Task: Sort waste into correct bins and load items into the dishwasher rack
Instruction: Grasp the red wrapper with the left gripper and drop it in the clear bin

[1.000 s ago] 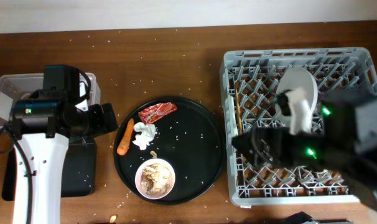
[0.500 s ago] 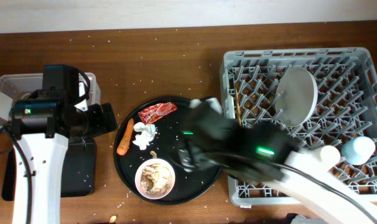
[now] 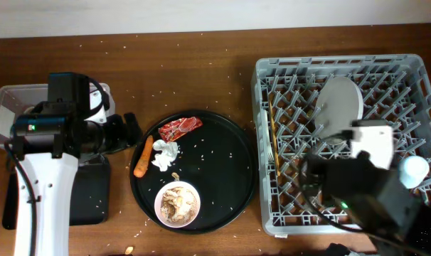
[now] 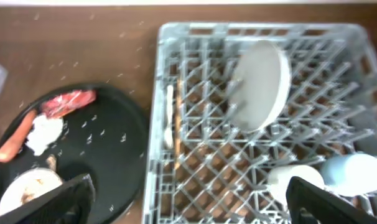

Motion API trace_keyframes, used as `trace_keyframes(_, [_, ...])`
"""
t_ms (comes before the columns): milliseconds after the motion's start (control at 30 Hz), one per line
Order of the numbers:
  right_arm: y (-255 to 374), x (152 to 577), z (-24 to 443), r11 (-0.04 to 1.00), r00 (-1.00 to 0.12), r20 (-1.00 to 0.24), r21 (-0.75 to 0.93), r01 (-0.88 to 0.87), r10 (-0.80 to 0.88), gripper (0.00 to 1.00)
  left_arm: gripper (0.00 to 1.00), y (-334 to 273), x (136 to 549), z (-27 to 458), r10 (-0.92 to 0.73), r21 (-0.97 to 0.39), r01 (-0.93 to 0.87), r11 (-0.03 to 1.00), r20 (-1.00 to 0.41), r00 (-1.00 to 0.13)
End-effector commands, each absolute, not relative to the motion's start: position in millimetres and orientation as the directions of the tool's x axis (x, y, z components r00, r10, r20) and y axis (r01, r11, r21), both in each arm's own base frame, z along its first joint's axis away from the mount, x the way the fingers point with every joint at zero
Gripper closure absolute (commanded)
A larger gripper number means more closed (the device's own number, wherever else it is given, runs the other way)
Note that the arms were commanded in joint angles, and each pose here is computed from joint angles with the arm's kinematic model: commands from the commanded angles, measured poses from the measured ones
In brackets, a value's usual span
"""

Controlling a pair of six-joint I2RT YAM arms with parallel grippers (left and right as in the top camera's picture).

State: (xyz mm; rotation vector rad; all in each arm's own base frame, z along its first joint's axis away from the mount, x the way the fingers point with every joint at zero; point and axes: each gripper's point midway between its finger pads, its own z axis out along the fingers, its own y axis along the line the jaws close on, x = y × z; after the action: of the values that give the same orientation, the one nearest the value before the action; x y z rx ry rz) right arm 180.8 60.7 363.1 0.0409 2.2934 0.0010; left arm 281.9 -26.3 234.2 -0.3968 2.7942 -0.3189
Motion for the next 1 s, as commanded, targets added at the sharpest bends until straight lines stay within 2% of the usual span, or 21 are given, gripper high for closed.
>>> trace_keyframes(0, [30,172,371,0.992,-0.583,-0.805,0.050,0.117,0.110,0.01,0.01,-55,285,221,-0.164,-0.178,-0.114,0.977,-0.300,-0.940])
trace_keyframes(100, [26,169,373,0.991,-0.574,-0.810,0.066,0.117,0.121,0.01,0.07,-100,327,166,0.032,-0.002,0.035,0.999,-0.390,-0.920])
trace_keyframes(200, [26,169,373,0.991,-0.574,-0.810,0.066,0.117,0.121,0.01,0.11,-137,374,86,0.309,0.126,0.283,0.951,-0.333,-0.891])
trace_keyframes(233, [26,169,373,0.991,-0.574,-0.810,0.066,0.117,0.121,0.01,0.22,-139,388,57,0.381,0.179,0.340,0.923,-0.309,-0.872])
trace_keyframes(267, [26,169,373,0.991,-0.574,-0.810,0.065,0.117,0.121,0.01,0.22,-133,400,41,0.386,0.233,0.324,0.917,-0.306,-0.870])
trace_keyframes(333, [26,169,373,0.991,-0.574,-0.810,0.066,0.117,0.121,0.01,0.23,-136,409,6,0.423,0.255,0.358,0.898,-0.279,-0.862])
trace_keyframes(400, [26,169,373,0.991,-0.574,-0.810,0.066,0.117,0.121,0.01,0.30,-133,408,-22,0.426,0.267,0.364,0.893,-0.235,-0.874])
trace_keyframes(467, [26,169,373,0.991,-0.574,-0.810,0.066,0.117,0.121,0.01,0.84,-131,403,-24,0.429,0.267,0.371,0.889,-0.208,-0.879])
trace_keyframes(500, [26,169,373,0.991,-0.574,-0.810,0.066,0.117,0.121,0.01,0.99,-131,401,-18,0.430,0.267,0.374,0.888,-0.193,-0.882])
trace_keyframes(600, [26,169,373,0.991,-0.574,-0.810,0.066,0.117,0.121,0.01,0.99,-131,400,24,0.431,0.265,0.378,0.887,-0.181,-0.884])
trace_keyframes(700, [26,169,373,0.991,-0.574,-0.810,0.066,0.117,0.121,0.01,0.99,-117,395,129,0.318,0.241,0.252,0.937,-0.298,-0.900])
trace_keyframes(733, [26,169,373,0.991,-0.574,-0.810,0.066,0.117,0.121,0.01,0.99,-103,396,149,0.289,0.253,0.211,0.944,-0.329,-0.899])
trace_keyframes(800, [26,169,373,0.991,-0.574,-0.810,0.066,0.117,0.121,0.01,1.00,-31,408,197,0.166,0.339,0.003,0.941,-0.451,-0.877])
trace_keyframes(833, [26,169,373,0.991,-0.574,-0.810,0.066,0.117,0.121,0.01,1.00,6,421,208,0.095,0.329,-0.090,0.940,-0.507,-0.857])
trace_keyframes(900, [26,169,373,0.991,-0.574,-0.810,0.066,0.117,0.121,0.01,1.00,65,437,197,-0.070,0.208,-0.217,0.954,-0.548,-0.834])
trace_keyframes(967, [26,169,373,0.991,-0.574,-0.810,0.066,0.117,0.121,0.01,0.70,92,445,192,-0.151,0.111,-0.257,0.960,-0.568,-0.809])
